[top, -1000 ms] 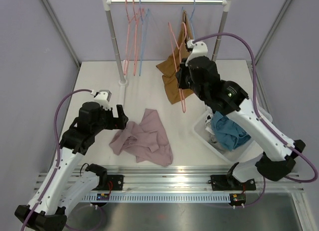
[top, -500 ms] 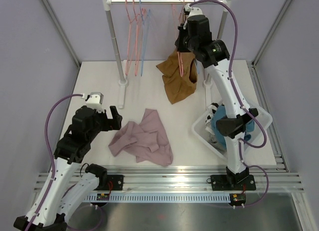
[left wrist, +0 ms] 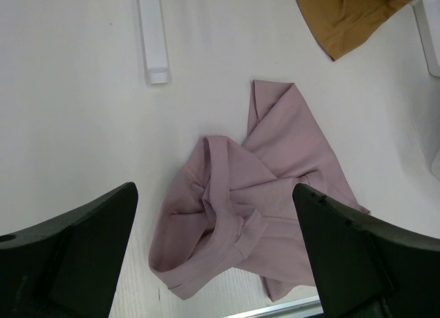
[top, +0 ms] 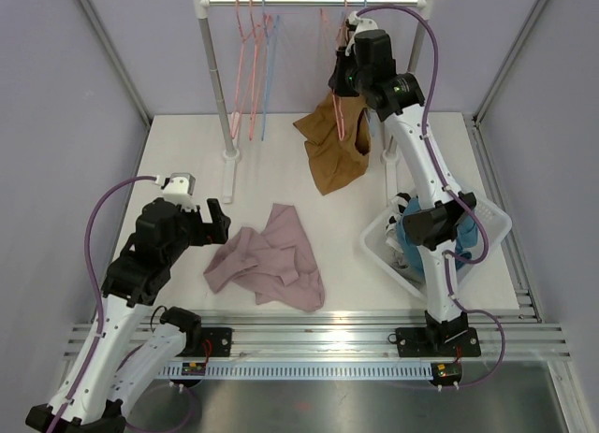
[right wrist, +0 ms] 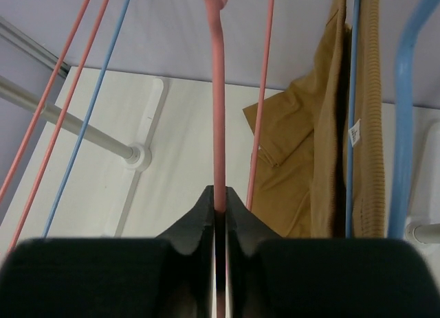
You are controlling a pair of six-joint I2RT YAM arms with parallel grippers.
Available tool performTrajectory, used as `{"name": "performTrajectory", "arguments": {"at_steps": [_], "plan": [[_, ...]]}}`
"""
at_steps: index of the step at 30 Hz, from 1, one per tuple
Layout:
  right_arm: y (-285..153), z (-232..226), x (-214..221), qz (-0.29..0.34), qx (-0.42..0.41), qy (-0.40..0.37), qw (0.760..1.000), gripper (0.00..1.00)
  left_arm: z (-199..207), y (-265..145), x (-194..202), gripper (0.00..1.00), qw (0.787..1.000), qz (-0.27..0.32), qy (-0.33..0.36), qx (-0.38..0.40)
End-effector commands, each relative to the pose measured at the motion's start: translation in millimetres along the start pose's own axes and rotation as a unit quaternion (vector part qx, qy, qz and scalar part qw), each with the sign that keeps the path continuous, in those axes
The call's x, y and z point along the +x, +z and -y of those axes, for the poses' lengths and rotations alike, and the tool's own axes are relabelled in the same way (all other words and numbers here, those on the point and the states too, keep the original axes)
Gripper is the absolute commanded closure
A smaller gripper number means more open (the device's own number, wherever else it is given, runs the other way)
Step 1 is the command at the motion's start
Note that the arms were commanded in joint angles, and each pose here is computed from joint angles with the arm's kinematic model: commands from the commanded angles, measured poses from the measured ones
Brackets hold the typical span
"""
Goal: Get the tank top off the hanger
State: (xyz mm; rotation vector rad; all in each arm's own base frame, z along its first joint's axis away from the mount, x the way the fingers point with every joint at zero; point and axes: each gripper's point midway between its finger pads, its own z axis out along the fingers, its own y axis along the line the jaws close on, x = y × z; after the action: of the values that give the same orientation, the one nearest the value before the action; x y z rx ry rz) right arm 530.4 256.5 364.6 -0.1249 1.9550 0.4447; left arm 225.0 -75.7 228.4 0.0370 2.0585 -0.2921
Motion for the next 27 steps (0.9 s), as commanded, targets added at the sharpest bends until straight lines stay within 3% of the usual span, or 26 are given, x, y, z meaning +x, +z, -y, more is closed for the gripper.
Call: {"name": "performTrajectory", "arguments": {"at_steps": [1,3,10,11,12,14,19,20,22,23,25,26,27], "plan": [[-19.2,-15.5,-4.0,-0.001,-0.024,-0.005,1.0,0.79,4.4,4.5,-5.3,0.01,1.0,0.009,0.003,0.011],[-35.1,-26.5,-12.0,0.01,-0.037,-0.012,0.999,0.73,1.5,4.7,-6.1,0.01,1.0,0.01,0.001,0.002],[-89.7,-64.2,-4.3,0.003,-0.071,-0.058,0.996,0.29,-4.5,2.3,-8.9,0.01,1.0,0.021,-0.009,-0.015],[-95.2,-67.9,-1.9,0.002,-0.076,-0.063,0.995,0.07,-3.9,3.0,-8.7,0.01,1.0,0.02,-0.01,-0.014],[-109.0,-73.7,3.8,-0.002,-0.083,-0.068,0.994,0.01,-3.2,3.9,-7.5,0.01,1.0,0.017,-0.011,-0.012],[-134.2,-78.1,0.2,0.006,-0.097,-0.068,0.993,0.01,0.7,7.9,-5.9,0.01,1.0,0.006,-0.019,-0.006],[-171.7,-68.1,40.0,-0.043,-0.107,-0.054,0.992,0.01,11.8,20.6,6.7,0.01,0.997,-0.059,-0.054,-0.007],[-195.9,-66.1,34.9,-0.028,-0.115,-0.051,0.992,0.01,20.1,26.5,15.8,0.01,0.996,-0.081,-0.047,-0.004],[-206.2,-58.5,68.2,-0.062,-0.121,-0.05,0.989,0.0,44.8,28.9,29.2,0.01,0.994,-0.102,-0.043,0.013],[-234.0,-57.6,61.2,-0.035,-0.134,-0.046,0.989,0.0,45.4,37.9,36.0,0.01,0.993,-0.11,-0.034,-0.012],[-245.1,-51.4,93.3,-0.059,-0.146,-0.036,0.987,0.0,63.9,45.8,56.3,0.01,0.99,-0.138,-0.031,-0.01],[-272.0,-51.1,84.3,-0.024,-0.163,-0.031,0.986,0.0,68.2,50.3,64.0,0.01,0.989,-0.147,-0.027,-0.013],[-274.0,-48.1,105.3,-0.042,-0.17,-0.026,0.984,0.01,73.5,61.6,76.7,0.01,0.986,-0.163,-0.02,-0.019]]}}
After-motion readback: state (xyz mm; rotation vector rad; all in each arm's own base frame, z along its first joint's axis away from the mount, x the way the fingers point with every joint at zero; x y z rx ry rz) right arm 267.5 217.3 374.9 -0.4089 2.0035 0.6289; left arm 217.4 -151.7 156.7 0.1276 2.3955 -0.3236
